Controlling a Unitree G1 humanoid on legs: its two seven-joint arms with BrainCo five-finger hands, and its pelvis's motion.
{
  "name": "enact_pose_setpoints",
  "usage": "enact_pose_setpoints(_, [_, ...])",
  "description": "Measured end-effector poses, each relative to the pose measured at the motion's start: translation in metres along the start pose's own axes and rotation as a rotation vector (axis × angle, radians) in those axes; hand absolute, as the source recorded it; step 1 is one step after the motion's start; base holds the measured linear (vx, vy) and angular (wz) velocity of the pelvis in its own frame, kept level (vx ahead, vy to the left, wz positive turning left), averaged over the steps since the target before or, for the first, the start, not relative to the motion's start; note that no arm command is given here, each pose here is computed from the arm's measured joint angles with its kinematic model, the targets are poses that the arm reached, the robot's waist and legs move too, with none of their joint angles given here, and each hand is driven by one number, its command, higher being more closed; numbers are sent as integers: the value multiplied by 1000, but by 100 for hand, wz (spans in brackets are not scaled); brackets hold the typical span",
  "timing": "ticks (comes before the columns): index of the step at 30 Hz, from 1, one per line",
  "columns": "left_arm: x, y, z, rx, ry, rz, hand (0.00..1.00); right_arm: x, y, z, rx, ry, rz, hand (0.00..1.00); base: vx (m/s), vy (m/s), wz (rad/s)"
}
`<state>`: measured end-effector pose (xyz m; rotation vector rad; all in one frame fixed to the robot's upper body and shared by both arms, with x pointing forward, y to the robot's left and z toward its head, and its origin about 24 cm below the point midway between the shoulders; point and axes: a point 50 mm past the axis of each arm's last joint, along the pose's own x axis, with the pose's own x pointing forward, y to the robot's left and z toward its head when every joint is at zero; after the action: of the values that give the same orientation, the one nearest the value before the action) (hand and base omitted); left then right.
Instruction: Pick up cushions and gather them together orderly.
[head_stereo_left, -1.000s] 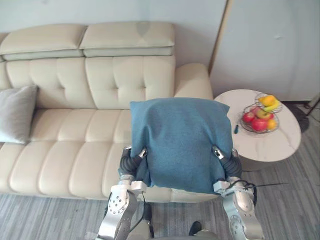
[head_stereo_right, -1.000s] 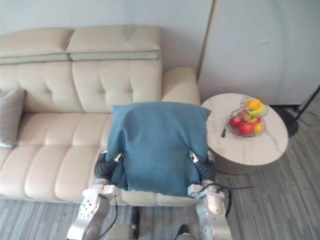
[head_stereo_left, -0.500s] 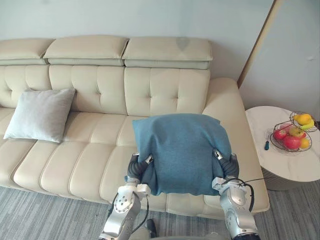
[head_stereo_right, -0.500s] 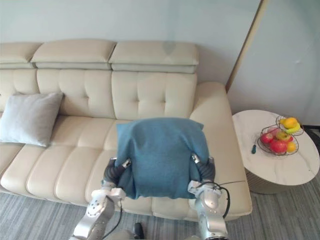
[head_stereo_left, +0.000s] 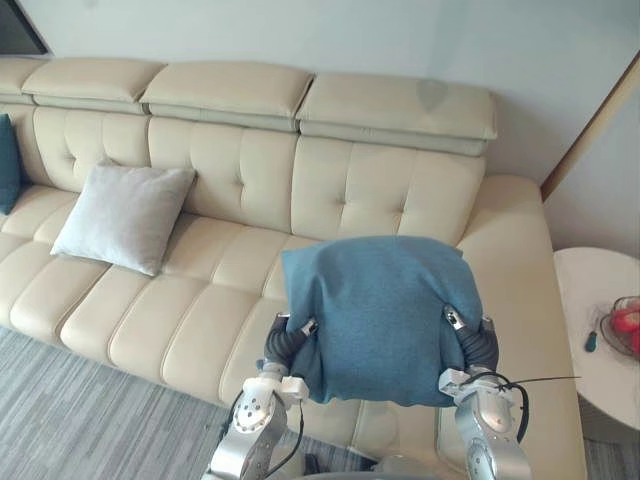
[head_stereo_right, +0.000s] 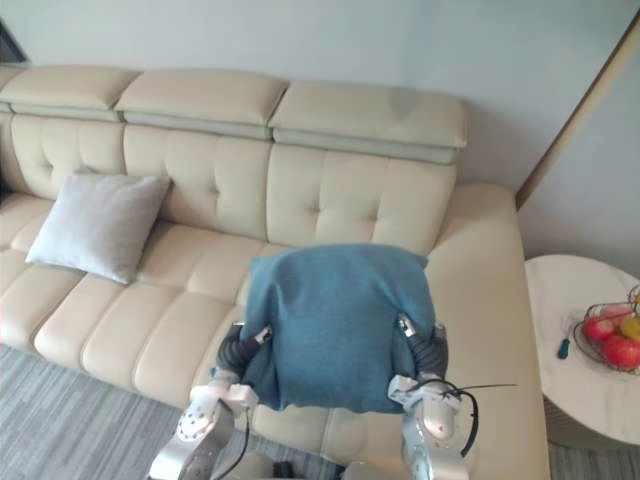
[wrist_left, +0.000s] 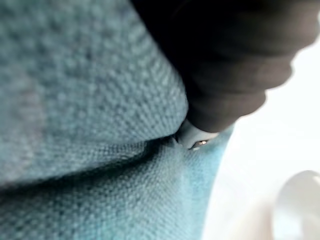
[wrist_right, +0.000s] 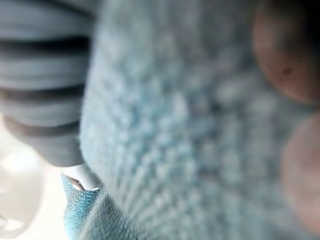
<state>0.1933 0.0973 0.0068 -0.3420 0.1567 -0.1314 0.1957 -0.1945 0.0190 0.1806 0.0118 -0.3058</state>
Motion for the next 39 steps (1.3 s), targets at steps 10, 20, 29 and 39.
enact_pose_setpoints(10, [-3, 3, -2, 51, 16, -10, 100, -7, -4, -22, 15, 93, -48, 100, 95, 180, -10])
enact_pose_setpoints(20, [19, 7, 1, 185, 3, 0, 100, 16, 6, -39, -110, 139, -51, 100, -14, 30, -18])
enact_pose_setpoints(29, [109, -11, 123, 277, -409, 120, 100, 100, 90, 74, -94, -300, 14, 100, -155, 11, -22])
enact_pose_setpoints(39, [135, -80, 297, 236, -907, 154, 0, 141, 141, 233, 73, -696, -115, 0, -48, 7, 10])
